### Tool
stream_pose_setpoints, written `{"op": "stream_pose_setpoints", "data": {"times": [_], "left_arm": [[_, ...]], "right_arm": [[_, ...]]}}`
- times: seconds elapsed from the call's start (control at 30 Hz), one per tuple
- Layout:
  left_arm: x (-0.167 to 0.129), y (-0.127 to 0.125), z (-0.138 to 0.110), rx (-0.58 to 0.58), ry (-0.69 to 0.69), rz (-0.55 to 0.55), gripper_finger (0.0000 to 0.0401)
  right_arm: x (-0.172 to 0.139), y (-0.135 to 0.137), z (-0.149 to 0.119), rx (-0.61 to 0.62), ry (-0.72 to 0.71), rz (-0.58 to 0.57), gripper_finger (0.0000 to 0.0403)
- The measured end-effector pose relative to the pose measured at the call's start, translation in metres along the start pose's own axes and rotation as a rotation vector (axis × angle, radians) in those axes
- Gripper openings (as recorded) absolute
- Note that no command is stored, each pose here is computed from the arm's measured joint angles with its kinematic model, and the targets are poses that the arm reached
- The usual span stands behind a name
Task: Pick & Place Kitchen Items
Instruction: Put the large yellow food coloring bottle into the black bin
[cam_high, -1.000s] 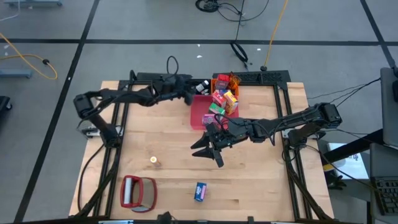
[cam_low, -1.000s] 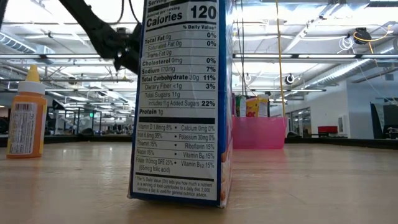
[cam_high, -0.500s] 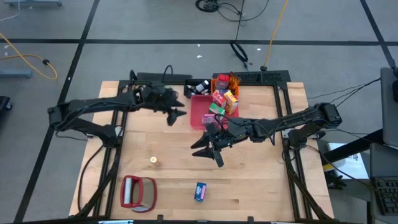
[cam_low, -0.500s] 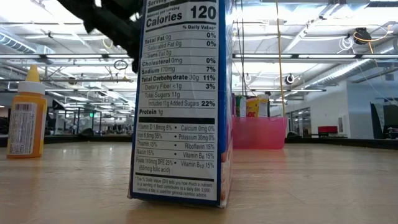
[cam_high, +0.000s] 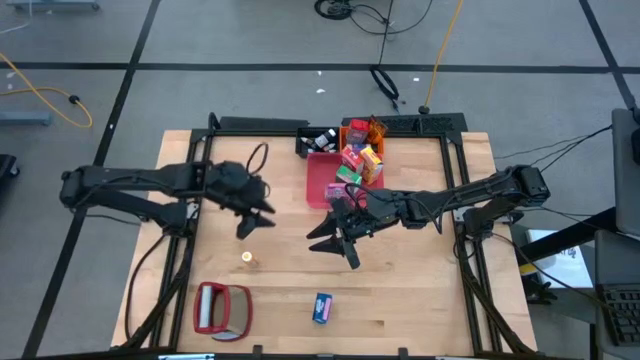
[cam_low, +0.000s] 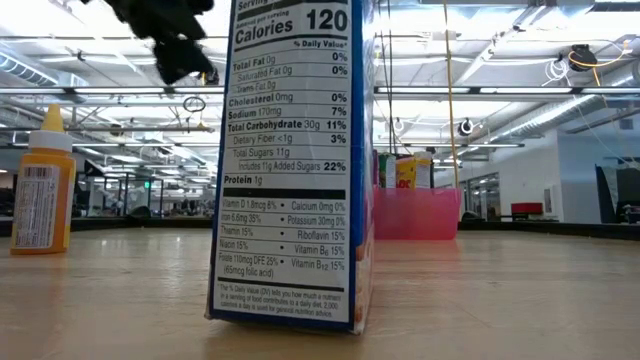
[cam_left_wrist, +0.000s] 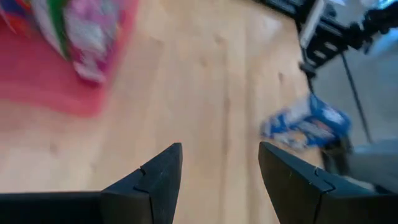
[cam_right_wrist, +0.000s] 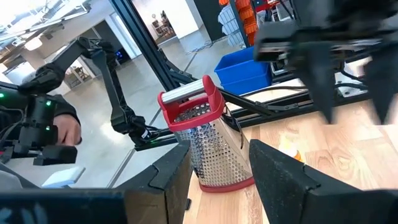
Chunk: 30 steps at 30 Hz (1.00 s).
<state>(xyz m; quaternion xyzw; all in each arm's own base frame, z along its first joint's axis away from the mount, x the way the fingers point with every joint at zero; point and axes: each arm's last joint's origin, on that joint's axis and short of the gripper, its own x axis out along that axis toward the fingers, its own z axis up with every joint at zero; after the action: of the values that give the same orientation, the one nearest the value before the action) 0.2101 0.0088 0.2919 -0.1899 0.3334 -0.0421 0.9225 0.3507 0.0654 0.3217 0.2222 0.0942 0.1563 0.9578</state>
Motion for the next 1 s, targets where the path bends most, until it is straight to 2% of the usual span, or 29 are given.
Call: {"op": "stream_pose_setpoints", "data": {"times": [0.23, 0.43, 0.6, 0.73, 1.0], "left_arm": [[-0.005, -0.031, -0.023, -0.068, 0.142, -0.08, 0.0214], [-0.005, -0.053, -0.042, -0.095, 0.268, -0.096, 0.0214], [-0.006, -0.063, -0.054, -0.069, 0.3, -0.029, 0.0214], [-0.007, -0.068, -0.058, -0.036, 0.269, 0.038, 0.0214], [-0.007, -0.077, -0.068, -0.011, 0.298, 0.049, 0.0214]], "right_arm": [[0.0, 0.0, 0.0, -0.005, -0.001, 0.0, 0.0155], [0.0, 0.0, 0.0, -0.005, -0.001, 0.0, 0.0155], [0.0, 0.0, 0.0, -0.008, -0.001, 0.0, 0.0155], [0.0, 0.0, 0.0, -0.021, -0.001, 0.0, 0.0155], [0.0, 0.0, 0.0, -0.026, -0.001, 0.0, 0.0155]]}}
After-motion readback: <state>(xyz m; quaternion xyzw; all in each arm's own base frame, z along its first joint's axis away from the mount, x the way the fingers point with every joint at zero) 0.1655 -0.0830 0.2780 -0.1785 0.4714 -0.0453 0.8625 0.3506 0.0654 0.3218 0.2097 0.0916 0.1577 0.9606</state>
